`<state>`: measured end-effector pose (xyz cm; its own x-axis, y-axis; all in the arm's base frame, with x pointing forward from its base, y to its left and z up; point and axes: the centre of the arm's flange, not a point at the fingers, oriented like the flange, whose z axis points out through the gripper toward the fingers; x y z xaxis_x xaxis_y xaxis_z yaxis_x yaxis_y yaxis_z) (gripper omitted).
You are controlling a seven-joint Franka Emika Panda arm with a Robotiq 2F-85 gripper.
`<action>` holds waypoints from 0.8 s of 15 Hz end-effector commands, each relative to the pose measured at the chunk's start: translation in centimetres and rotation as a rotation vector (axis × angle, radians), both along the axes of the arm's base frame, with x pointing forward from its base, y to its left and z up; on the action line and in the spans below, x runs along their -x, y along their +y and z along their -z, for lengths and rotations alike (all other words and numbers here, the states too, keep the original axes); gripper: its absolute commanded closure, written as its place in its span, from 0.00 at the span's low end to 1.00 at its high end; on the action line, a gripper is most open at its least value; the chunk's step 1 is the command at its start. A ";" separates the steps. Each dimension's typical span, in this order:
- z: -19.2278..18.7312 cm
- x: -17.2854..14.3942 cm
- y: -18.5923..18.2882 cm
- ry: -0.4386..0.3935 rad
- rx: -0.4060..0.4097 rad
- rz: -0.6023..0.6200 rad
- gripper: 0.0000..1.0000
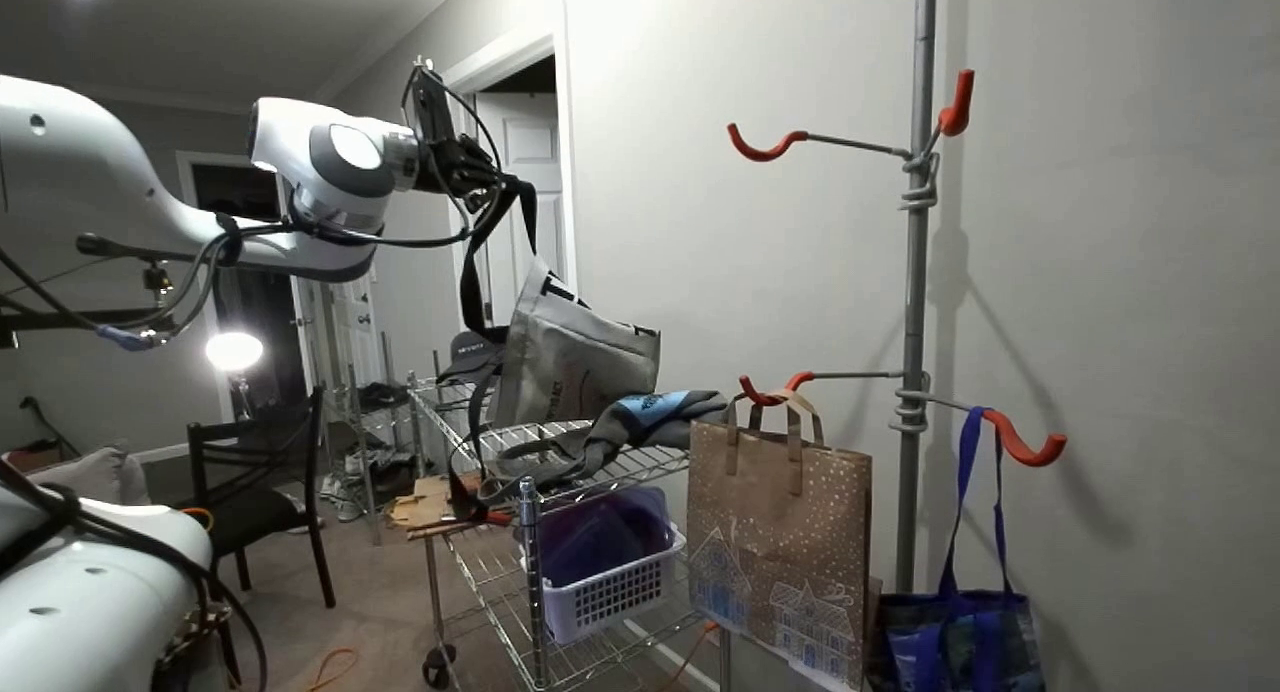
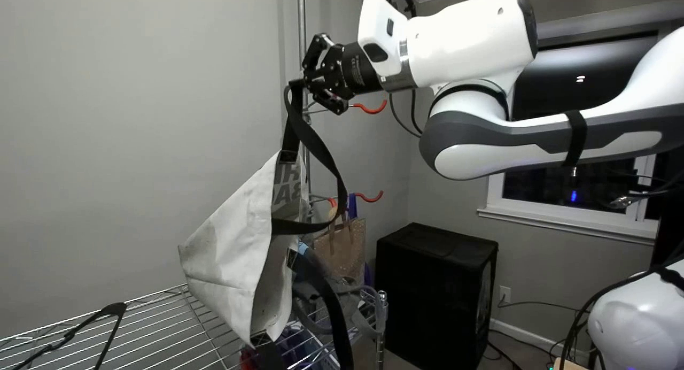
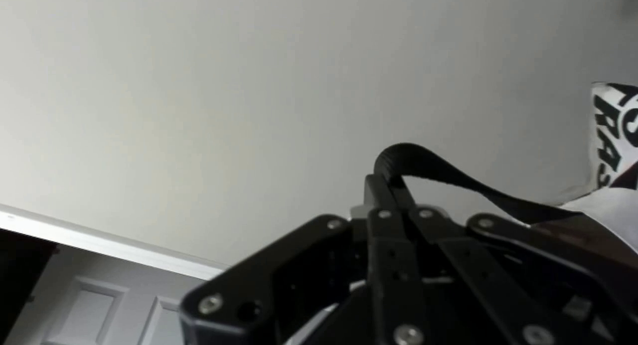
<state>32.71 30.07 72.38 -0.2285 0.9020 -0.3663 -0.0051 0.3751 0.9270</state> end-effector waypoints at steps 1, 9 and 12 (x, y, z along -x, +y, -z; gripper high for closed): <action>-3.0 0.5 0.8 -0.095 -0.027 0.076 1.00; -8.0 -0.2 -0.7 -0.198 -0.081 0.206 1.00; -10.6 -0.8 -2.1 -0.196 -0.130 0.275 1.00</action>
<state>32.78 28.79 80.34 0.0309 0.9539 -0.2985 -0.1058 0.3000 0.9480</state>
